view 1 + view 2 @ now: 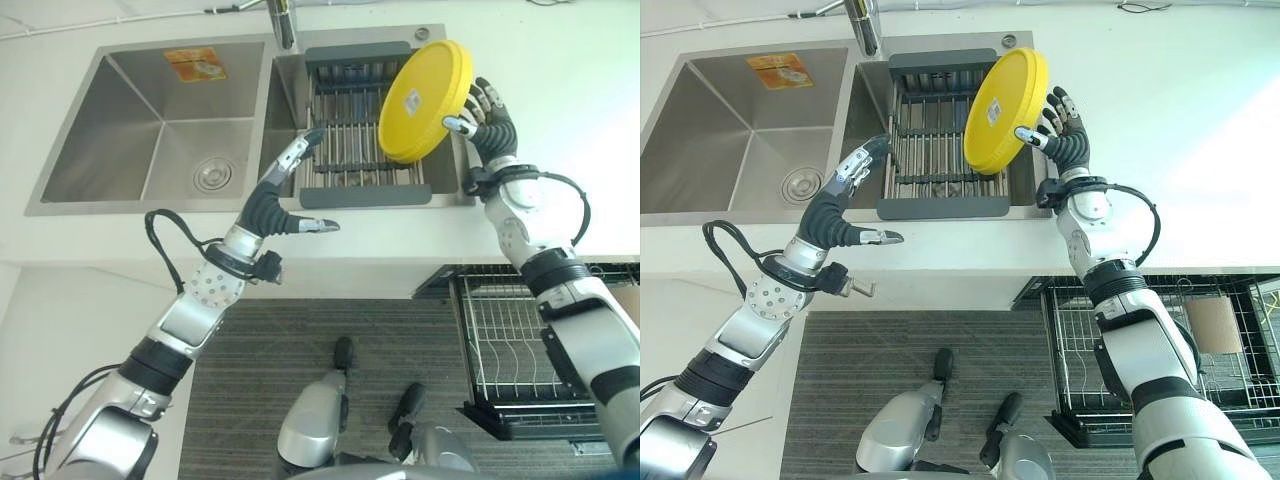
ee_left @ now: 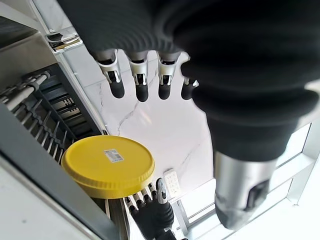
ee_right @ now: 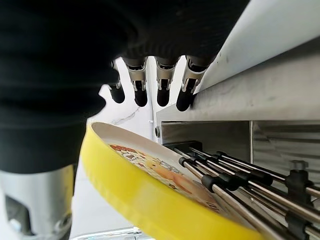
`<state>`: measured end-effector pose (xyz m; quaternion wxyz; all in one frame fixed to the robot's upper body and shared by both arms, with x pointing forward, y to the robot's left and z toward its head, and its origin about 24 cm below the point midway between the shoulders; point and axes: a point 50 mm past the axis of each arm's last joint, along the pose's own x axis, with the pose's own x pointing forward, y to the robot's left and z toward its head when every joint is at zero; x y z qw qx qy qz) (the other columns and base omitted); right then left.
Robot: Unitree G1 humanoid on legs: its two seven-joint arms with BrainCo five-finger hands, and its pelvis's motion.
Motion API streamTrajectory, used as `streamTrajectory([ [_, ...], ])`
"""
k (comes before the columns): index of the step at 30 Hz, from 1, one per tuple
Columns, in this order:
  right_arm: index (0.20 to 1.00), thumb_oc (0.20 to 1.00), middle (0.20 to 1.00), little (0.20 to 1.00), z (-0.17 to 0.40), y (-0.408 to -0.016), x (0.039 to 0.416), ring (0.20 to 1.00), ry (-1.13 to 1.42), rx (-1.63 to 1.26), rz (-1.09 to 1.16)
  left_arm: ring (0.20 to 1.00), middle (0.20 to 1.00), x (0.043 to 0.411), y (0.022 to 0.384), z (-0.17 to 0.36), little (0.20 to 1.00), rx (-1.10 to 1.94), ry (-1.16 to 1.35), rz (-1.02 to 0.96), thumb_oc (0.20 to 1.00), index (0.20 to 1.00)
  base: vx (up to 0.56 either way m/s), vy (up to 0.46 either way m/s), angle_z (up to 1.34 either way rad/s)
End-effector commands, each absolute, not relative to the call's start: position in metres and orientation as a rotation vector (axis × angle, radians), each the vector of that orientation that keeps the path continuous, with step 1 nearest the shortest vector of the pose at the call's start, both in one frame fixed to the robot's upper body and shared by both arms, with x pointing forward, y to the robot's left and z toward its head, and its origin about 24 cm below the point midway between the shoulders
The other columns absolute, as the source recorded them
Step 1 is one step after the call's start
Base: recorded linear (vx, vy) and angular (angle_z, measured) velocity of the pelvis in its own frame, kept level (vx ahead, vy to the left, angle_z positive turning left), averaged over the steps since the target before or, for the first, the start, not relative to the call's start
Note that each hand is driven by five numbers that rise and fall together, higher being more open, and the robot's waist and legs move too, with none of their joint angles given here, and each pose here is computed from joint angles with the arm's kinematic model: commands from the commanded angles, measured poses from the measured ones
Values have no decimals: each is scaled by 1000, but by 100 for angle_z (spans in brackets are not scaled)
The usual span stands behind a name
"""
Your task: Place the dishes in the dishwasher.
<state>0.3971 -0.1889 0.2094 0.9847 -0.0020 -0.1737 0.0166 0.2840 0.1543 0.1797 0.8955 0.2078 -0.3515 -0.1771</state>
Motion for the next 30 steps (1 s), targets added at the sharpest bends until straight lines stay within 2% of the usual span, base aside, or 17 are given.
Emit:
streamTrajectory([
  [1, 1000, 1000, 1000, 1000, 237, -169, 397, 1000, -444, -73, 105, 1000, 1000, 278, 151, 200, 1000, 386, -866, -371, 1000, 1000, 0, 0, 0],
  [30, 1000, 1000, 1000, 1000, 268, -147, 387, 1000, -595, -129, 147, 1000, 1000, 276, 150, 196, 1000, 378, -857, -358, 1000, 1000, 0, 2, 2],
])
